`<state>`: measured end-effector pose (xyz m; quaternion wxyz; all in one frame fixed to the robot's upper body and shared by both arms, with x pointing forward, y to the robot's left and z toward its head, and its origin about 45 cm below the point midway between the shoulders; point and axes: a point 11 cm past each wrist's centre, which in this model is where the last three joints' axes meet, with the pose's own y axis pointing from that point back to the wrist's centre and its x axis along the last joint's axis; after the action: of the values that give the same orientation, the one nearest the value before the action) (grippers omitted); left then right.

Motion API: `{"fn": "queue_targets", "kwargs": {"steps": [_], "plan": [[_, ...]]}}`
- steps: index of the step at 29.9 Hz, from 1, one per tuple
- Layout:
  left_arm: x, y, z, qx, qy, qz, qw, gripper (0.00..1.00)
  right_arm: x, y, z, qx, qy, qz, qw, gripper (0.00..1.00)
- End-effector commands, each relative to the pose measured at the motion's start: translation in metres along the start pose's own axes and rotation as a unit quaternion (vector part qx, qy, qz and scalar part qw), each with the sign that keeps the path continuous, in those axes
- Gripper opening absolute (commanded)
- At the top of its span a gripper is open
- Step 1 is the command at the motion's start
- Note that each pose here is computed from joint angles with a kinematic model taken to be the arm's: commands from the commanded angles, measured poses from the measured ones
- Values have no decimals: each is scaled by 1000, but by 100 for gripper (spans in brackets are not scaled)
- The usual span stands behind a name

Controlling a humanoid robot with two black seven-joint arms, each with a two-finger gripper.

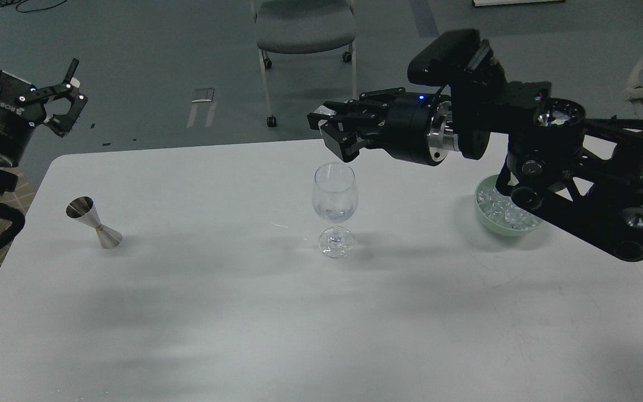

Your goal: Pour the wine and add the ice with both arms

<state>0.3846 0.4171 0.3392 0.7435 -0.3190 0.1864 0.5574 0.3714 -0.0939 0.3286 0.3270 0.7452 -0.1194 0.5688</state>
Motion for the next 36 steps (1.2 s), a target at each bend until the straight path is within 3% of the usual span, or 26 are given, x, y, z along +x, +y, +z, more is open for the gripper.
{"fn": "queue_targets", "kwargs": {"steps": [1,34,36], "plan": [[0,0,-3,1,4,0,1000,98,-14,-3,0,0,-8,-14,1000,0],[5,5,-4,4,4,7,1000,98,-45,-13,1,-2,-30,-46,999,0],[5,5,-5,4,4,7,1000,98,-47,-12,2,-3,-27,-50,998,10]]}}
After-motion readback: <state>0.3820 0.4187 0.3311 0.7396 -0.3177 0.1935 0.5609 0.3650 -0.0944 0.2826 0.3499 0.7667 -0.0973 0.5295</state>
